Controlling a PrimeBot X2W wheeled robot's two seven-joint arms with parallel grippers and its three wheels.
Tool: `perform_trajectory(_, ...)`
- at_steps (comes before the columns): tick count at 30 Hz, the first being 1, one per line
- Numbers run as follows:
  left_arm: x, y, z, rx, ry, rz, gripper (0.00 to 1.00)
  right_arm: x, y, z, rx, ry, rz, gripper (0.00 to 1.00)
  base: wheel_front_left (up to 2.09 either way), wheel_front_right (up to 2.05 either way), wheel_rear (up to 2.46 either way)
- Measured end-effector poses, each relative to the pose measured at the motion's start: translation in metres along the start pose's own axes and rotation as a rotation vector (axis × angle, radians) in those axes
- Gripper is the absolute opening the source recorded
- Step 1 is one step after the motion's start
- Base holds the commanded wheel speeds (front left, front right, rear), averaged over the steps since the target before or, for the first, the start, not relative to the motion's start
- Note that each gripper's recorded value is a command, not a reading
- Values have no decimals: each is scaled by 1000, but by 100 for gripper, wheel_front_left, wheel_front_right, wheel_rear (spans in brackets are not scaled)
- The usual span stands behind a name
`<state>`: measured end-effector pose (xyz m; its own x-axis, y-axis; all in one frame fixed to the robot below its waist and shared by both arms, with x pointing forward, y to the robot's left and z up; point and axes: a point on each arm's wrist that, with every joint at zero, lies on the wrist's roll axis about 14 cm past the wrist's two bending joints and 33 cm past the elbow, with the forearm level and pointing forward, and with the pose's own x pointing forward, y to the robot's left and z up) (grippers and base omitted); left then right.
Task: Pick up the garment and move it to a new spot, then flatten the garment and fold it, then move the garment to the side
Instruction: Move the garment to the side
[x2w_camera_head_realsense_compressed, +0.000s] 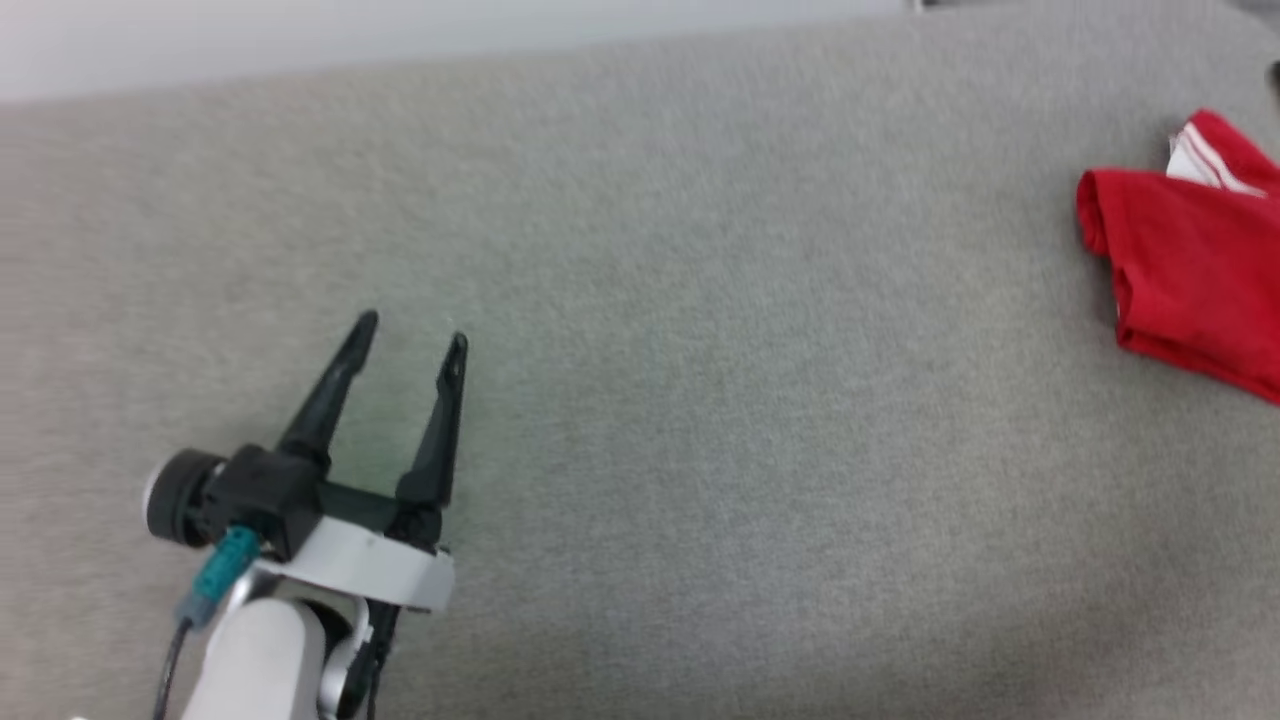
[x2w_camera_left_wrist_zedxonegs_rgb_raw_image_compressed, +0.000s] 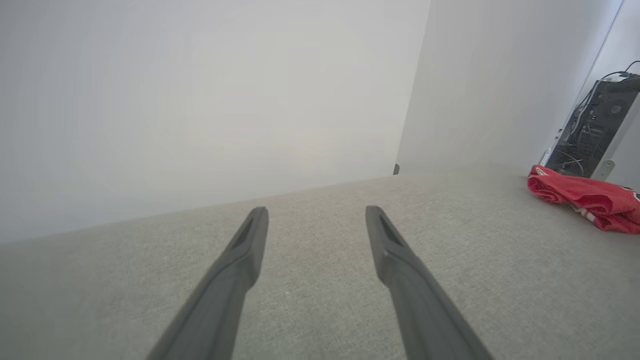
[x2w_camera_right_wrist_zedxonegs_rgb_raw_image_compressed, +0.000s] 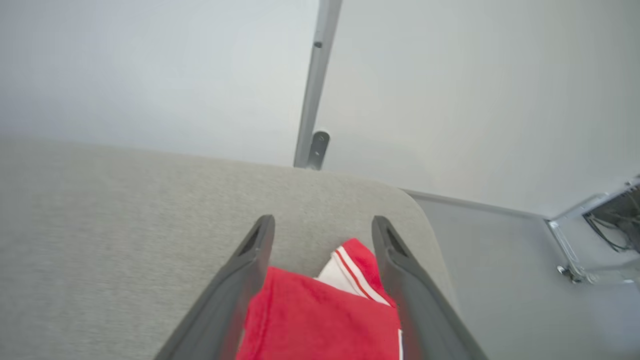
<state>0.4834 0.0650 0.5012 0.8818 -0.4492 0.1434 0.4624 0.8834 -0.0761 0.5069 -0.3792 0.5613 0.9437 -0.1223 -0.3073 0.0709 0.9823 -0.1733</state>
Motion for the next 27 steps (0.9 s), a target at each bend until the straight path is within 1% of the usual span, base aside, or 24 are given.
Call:
perform_trajectory(8, -38, 15, 28, 0, -30, 122, 100, -27, 79, 10, 61, -248, 185, 100, 0, 0, 0)
perform_trajectory(13, -67, 22, 43, 10, -48, 188, 100, -47, 116, 1, 87, -310, 263, 100, 0, 0, 0)
perform_trajectory(16, -86, 28, 51, 12, -64, 236, 100, -59, 132, -4, 93, -332, 293, 100, 0, 0, 0)
perform_trajectory(20, -110, 36, 63, 26, -89, 302, 100, -79, 155, 8, 117, -421, 333, 100, 0, 0, 0)
perform_trajectory(23, -127, 41, 67, 25, -97, 348, 100, -93, 164, 2, 137, -455, 324, 100, 0, 0, 0)
perform_trajectory(27, -142, 42, 70, 30, -104, 379, 100, -113, 186, -5, 141, -496, 339, 100, 0, 0, 0)
